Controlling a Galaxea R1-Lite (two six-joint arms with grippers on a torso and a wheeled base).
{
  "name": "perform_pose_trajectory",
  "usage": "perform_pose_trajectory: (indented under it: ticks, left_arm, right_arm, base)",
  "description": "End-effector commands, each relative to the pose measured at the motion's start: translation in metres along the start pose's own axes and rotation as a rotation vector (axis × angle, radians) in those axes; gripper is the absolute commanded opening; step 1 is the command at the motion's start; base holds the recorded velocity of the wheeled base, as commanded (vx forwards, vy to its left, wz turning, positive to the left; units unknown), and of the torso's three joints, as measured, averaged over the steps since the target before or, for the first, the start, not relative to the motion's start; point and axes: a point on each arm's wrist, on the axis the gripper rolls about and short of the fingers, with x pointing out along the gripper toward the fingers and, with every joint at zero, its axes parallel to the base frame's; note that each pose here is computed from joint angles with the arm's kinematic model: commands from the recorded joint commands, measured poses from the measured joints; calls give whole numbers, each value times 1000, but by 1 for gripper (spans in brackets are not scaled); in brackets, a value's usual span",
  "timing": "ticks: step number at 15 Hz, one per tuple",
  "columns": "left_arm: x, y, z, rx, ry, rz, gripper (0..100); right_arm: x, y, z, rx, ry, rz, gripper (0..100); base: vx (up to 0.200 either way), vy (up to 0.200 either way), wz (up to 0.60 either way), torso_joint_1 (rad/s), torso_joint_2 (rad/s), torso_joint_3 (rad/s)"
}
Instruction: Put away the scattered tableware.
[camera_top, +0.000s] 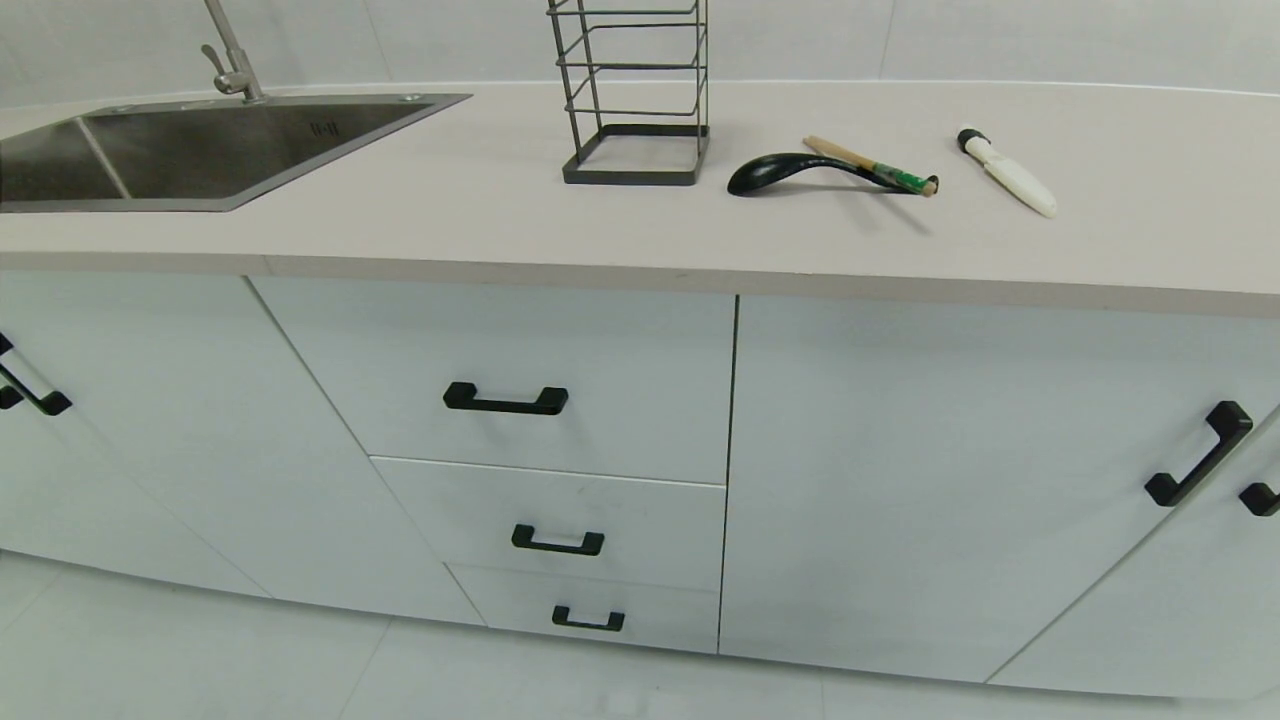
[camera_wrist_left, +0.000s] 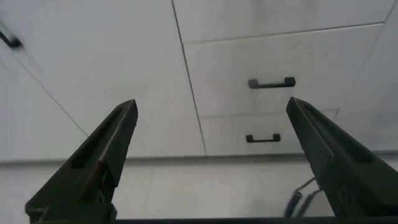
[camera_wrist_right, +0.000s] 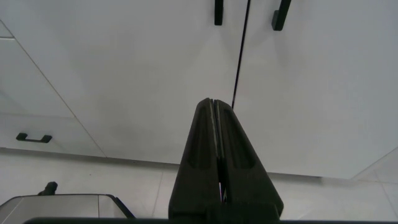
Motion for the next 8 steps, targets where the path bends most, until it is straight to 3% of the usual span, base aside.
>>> perform_pose_trajectory:
  ticks: [1,3,4,5,6,8]
  left_arm:
    - [-2,9,42,121,-13,-13,100]
    - [5,14,66,279,-21,-64,100]
    - [9,13,64,356,-24,-168,100]
    - [12,9,52,423,12,-269,100]
    - [10,6,40,469,78,-329,100]
    - [12,5,37,505,166,-382,100]
  right_arm:
    - [0,0,0,0,1,0,0]
    - [0,0,0,0,1,0,0]
    - [0,0,0,0,1,0,0]
    - [0,0,0,0,1,0,0]
    - [0,0,0,0,1,0,0]
    - [0,0,0,0,1,0,0]
  base:
    - [0,0,0,0,0,0]
    - [0,0,0,0,0,0]
    - [0,0,0,0,0,0]
    - [0,0,0,0,0,0]
    - [0,0,0,0,0,0]
    - [0,0,0,0,0,0]
